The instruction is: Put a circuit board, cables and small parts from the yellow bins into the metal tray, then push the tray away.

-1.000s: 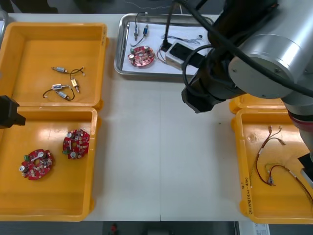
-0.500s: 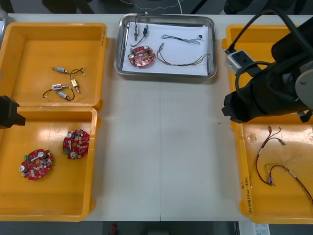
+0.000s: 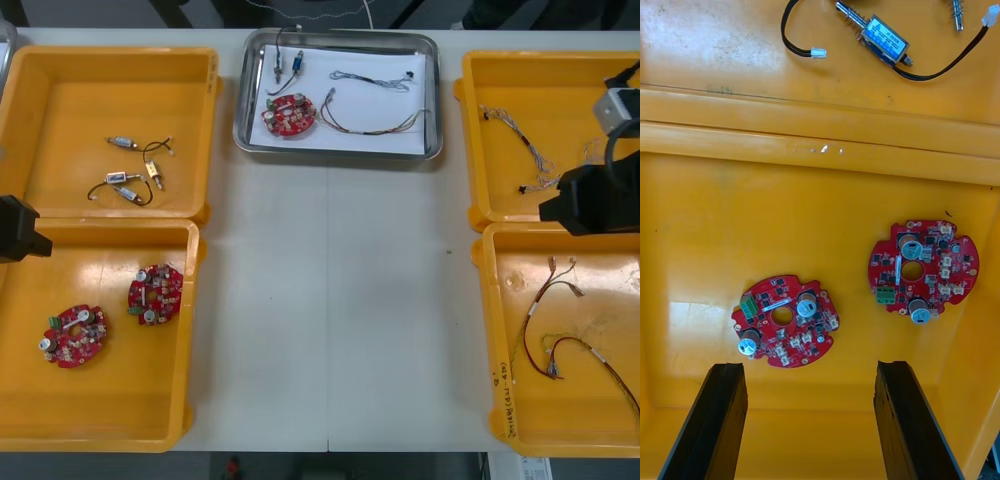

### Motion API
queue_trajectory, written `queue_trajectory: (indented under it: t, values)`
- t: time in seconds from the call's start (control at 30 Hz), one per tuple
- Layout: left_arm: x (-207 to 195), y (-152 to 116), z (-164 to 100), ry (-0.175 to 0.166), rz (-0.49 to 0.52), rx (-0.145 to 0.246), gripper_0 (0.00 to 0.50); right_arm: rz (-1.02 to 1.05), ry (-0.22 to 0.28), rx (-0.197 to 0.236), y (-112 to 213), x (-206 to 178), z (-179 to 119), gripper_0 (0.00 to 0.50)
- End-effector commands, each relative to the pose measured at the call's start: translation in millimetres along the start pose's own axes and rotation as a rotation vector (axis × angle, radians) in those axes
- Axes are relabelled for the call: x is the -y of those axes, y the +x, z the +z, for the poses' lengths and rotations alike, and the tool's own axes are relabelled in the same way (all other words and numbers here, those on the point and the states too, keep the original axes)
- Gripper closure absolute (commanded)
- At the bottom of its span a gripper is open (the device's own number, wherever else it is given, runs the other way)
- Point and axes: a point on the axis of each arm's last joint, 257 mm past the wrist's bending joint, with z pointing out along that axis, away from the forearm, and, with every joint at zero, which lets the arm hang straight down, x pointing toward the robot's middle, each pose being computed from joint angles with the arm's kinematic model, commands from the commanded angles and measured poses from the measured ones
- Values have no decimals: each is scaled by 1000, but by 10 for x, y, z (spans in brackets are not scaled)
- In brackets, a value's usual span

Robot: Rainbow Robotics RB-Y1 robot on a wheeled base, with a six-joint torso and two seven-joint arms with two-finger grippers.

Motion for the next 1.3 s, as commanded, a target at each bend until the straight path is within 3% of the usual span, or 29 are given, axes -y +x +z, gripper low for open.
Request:
queue_trajectory:
  t: [0.03, 0.37, 0.57, 0.97, 1.3]
  values:
    - [-167, -57, -144, -54, 130, 28, 0, 7, 80, 35, 52, 404, -178, 0]
    - [-167, -57, -144, -54, 130, 28, 0, 57, 142, -9, 377, 848, -222, 0]
    - [-167, -57, -144, -54, 130, 28, 0, 42, 196, -71, 628, 1071, -228, 0]
    - [-167, -57, -144, -54, 130, 28, 0, 67, 177, -114, 719, 1085, -141, 0]
    - [-167, -57, -144, -54, 130, 28, 0, 64, 179, -123, 755, 1095, -129, 0]
